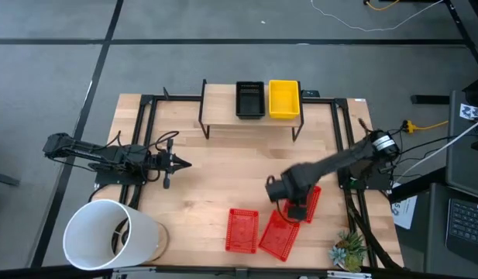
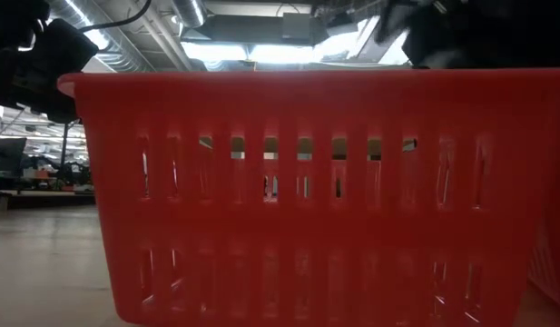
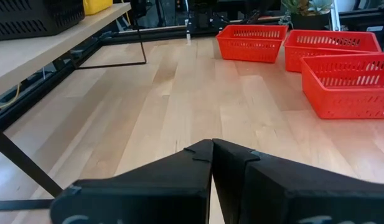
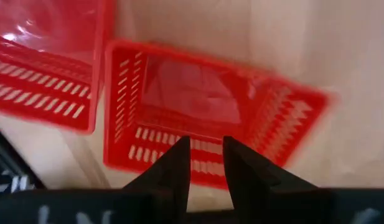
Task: Stack baskets on shelf by color
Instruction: Adjust the red baskets
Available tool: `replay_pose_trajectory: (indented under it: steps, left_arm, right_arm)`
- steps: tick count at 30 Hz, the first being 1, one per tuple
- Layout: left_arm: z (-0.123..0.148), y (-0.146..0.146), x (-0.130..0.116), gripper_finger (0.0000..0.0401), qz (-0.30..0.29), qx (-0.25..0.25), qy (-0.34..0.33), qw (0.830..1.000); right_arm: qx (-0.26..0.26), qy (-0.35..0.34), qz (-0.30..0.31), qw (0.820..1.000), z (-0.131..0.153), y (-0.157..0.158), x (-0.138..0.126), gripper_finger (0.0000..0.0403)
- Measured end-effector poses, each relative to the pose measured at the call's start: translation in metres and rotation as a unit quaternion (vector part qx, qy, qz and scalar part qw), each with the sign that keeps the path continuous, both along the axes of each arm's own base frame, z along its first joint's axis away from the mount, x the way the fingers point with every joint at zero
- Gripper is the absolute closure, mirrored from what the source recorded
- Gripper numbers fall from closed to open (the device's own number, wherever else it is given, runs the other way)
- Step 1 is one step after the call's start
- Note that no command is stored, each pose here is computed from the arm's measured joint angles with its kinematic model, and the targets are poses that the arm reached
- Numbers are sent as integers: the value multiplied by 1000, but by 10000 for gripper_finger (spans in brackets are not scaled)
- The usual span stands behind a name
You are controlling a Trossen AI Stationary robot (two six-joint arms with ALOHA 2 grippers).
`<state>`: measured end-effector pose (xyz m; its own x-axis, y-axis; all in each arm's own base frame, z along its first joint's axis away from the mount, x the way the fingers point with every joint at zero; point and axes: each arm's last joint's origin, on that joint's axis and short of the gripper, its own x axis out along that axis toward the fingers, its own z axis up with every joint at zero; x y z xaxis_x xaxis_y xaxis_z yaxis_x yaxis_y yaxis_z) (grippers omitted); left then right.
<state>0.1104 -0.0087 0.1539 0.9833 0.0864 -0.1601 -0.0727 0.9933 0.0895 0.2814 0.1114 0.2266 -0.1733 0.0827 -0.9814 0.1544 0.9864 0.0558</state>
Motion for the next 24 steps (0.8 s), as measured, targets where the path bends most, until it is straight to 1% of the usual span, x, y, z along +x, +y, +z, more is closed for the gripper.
replay_pose_trajectory:
  steps: [4,7,9,11,14,16,17,18,20,21,22,23,24]
  left_arm:
    - [0,0,0,401,0,-3,0,1000]
    - [0,0,0,401,1,-12,-1,1000]
    - [0,0,0,401,1,-12,-1,1000]
    - [0,0,0,401,1,-12,-1,1000]
    - [1,0,0,401,1,-13,-4,1000]
    - [1,0,0,401,1,-13,-8,1000]
    - [2,0,0,401,1,-14,-9,1000]
    - [2,0,0,401,2,-14,-10,1000]
    - [3,0,0,401,5,-14,-14,1000]
    - [3,0,0,401,5,-14,-16,1000]
    - [3,0,0,401,5,-14,-16,1000]
    - [3,0,0,401,5,-14,-16,1000]
    - [3,0,0,401,5,-15,-16,1000]
  right_arm:
    - [6,-7,-18,1000,-41,15,-14,309]
    - [5,-26,-16,1000,-64,16,-21,309]
    - [-14,-51,-8,999,-76,11,-21,309]
    - [-46,-86,1,995,-81,1,-16,309]
    - [-86,-167,8,982,-84,-18,2,309]
    - [-85,-246,14,966,-80,-29,22,309]
    - [-89,-294,18,952,-77,-35,33,309]
    - [-97,-345,20,933,-72,-42,44,309]
    - [-124,-446,8,887,-59,-56,65,309]
    - [-134,-484,2,865,-52,-62,72,309]
    - [-137,-511,-2,848,-47,-66,77,309]
    - [-137,-524,-1,841,-43,-70,80,309]
    - [-130,-526,0,840,-39,-71,81,309]
